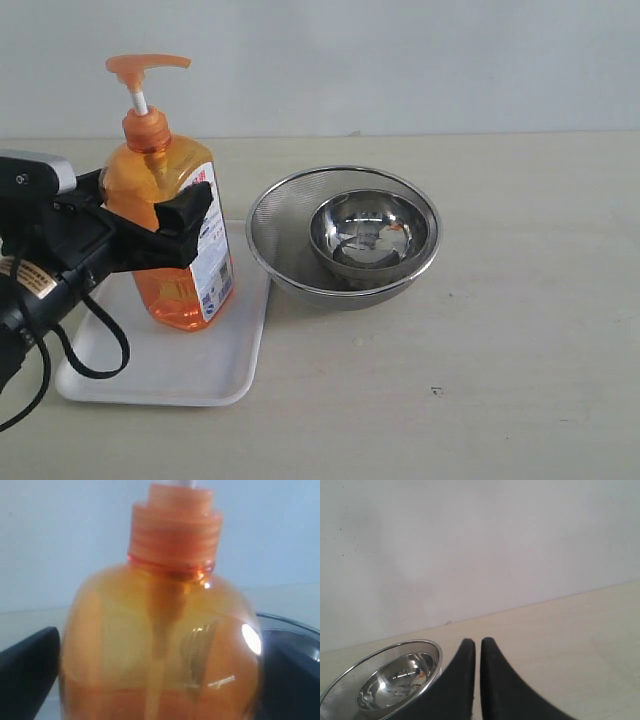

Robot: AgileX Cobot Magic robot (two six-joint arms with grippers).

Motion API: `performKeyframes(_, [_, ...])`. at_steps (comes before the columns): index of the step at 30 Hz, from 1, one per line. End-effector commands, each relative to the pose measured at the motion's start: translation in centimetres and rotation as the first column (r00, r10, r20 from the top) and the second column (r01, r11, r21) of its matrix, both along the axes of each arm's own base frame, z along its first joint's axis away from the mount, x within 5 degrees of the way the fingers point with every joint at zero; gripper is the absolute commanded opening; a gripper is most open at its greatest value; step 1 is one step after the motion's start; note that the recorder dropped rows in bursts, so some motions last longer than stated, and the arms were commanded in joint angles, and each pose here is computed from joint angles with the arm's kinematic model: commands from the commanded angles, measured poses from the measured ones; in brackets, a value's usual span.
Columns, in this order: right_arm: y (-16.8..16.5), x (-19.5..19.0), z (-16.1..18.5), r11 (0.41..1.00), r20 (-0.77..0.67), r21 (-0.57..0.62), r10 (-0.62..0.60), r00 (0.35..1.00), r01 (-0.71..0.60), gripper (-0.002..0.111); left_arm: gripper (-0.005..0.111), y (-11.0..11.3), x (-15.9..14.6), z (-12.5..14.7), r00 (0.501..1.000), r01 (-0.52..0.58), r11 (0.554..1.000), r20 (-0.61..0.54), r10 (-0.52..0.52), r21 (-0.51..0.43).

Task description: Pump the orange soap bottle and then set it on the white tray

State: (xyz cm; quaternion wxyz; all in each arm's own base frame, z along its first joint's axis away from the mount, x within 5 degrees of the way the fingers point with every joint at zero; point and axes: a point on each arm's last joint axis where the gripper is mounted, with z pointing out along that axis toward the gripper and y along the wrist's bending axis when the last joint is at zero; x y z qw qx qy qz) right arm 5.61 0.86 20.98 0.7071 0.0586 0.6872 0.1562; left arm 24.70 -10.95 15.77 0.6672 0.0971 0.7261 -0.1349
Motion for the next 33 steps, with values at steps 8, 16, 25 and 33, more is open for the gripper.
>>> performKeyframes(8, [0.0, 0.0, 0.1, 1.0, 0.008, -0.006, -0.006, 1.0, 0.006, 0.0, 0.093, -0.7, 1.5, -0.7, 1.0, -0.008, 1.0, -0.02, 0.008, -0.003])
performKeyframes(16, [0.0, 0.0, 0.1, 1.0, 0.008, -0.006, -0.006, 1.0, 0.006, 0.0, 0.093, -0.9, 1.9, -2.3, 1.0, -0.006, 1.0, -0.031, 0.007, 0.013])
performKeyframes(25, [0.0, 0.0, 0.1, 1.0, 0.008, -0.006, -0.006, 1.0, 0.006, 0.0, 0.093, -1.0, 1.9, -2.5, 0.999, 0.001, 1.0, -0.034, 0.0, 0.017])
performKeyframes(33, [0.0, 0.0, 0.1, 1.0, 0.008, -0.006, -0.006, 1.0, 0.006, 0.0, 0.092, -1.0, 1.9, -2.5, 0.999, -0.002, 1.0, -0.035, 0.003, 0.016])
